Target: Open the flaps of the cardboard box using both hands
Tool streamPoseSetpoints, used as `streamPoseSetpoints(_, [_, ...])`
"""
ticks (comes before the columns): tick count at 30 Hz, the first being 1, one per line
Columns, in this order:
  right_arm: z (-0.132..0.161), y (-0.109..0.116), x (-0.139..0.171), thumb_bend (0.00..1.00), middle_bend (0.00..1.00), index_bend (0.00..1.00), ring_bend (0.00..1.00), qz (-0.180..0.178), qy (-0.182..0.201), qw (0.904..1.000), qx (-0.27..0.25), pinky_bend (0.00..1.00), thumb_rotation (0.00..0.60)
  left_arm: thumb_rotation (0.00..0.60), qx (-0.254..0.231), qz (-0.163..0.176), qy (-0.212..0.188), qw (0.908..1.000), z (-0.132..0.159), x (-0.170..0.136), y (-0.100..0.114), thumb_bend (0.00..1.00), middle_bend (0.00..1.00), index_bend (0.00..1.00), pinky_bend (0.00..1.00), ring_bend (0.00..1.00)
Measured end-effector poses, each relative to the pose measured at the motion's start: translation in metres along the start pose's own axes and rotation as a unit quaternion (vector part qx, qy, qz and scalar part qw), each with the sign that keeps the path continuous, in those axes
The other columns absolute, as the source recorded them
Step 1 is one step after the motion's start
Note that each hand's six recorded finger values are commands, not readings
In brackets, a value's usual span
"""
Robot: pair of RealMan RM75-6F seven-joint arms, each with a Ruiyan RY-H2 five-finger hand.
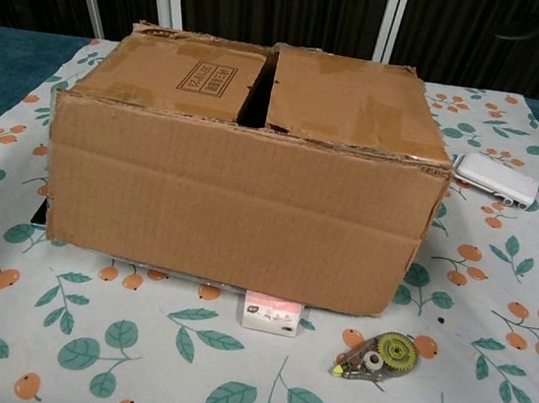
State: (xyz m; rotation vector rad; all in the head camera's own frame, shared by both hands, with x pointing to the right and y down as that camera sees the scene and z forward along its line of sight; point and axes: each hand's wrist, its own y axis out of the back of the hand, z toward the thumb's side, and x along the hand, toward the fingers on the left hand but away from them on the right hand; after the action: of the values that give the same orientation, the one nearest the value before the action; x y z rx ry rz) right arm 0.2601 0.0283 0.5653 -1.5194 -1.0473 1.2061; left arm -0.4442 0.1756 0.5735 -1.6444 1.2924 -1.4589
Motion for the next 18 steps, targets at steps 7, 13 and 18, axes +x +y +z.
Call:
streamPoseSetpoints(7, [-0.071, 0.008, 0.073, 0.24, 0.00, 0.00, 0.00, 0.012, -0.066, 0.9977, 0.010, 0.22, 0.600, 0.600, 0.017, -0.002, -0.009, 0.9998, -0.001, 0.001, -0.007, 0.06, 0.00, 0.00, 0.01, 0.00])
streamPoseSetpoints(13, [-0.110, 0.005, 0.113, 0.26, 0.00, 0.00, 0.00, 0.015, -0.098, 0.9949, 0.018, 0.22, 0.600, 0.600, 0.019, 0.000, -0.006, 0.9998, -0.006, 0.001, -0.012, 0.06, 0.00, 0.00, 0.01, 0.00])
streamPoseSetpoints(18, [-0.135, 0.002, 0.141, 0.27, 0.00, 0.00, 0.00, 0.020, -0.114, 0.9929, 0.027, 0.22, 0.600, 0.600, 0.029, 0.002, -0.011, 0.9995, -0.004, 0.003, -0.011, 0.08, 0.00, 0.00, 0.01, 0.00])
